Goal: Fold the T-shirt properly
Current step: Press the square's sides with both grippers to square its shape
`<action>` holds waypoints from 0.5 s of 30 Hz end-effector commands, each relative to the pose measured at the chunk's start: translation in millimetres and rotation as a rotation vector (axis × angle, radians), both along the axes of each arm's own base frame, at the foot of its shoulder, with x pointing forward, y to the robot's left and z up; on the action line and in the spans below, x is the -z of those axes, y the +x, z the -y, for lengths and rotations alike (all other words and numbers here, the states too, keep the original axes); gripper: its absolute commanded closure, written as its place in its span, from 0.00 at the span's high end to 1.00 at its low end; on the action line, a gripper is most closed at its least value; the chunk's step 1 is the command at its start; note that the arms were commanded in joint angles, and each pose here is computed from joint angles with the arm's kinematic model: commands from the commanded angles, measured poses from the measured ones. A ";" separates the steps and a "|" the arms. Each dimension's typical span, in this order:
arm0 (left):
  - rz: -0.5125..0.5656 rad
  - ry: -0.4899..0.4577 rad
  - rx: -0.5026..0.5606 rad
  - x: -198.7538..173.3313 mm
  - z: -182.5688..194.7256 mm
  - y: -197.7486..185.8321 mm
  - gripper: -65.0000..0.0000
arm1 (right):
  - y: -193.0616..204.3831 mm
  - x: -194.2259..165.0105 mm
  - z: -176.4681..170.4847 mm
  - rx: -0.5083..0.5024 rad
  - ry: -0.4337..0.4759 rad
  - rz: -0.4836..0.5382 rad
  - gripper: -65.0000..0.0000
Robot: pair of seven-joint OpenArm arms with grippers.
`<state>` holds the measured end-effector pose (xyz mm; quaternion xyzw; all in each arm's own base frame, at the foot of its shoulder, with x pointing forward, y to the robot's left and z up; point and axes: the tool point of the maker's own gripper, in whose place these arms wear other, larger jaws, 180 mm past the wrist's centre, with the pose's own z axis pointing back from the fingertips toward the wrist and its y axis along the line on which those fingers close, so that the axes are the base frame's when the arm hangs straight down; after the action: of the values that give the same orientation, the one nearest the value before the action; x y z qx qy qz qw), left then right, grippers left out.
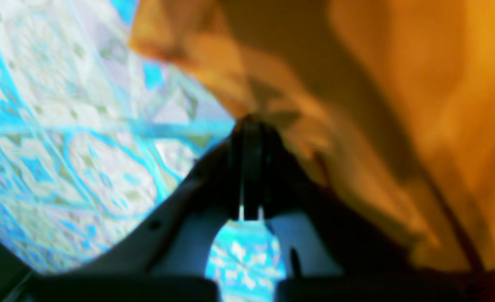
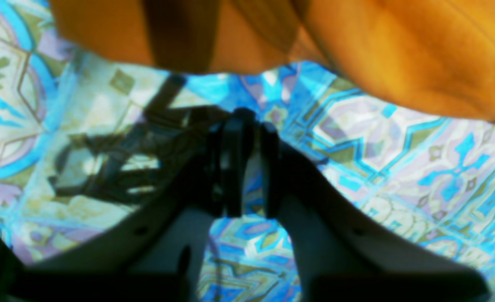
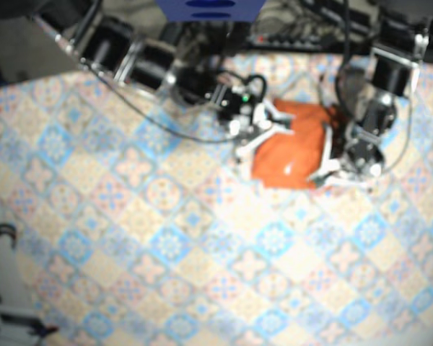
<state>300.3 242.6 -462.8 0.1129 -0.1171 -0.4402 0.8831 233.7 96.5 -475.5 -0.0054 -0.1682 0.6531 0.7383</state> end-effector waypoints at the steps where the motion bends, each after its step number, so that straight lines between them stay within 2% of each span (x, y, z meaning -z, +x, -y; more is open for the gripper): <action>1: 0.035 0.010 0.001 -10.6 -5.5 10.7 0.00 | 14.4 -9.1 0.3 0.015 0.002 0.035 0.12; 8: 0.079 0.014 0.026 -25.3 -3.0 17.1 0.00 | 21.4 -13.1 3.0 0.045 0.013 0.038 0.12; 15: 0.236 0.088 0.025 -92.1 -20.4 23.3 0.00 | 34.5 -21.8 10.3 0.109 0.022 0.045 0.12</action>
<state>311.8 261.3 -387.1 0.1898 -0.1793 -0.4405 0.8590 256.1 72.1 -469.9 -0.0272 -0.1611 0.6116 0.7741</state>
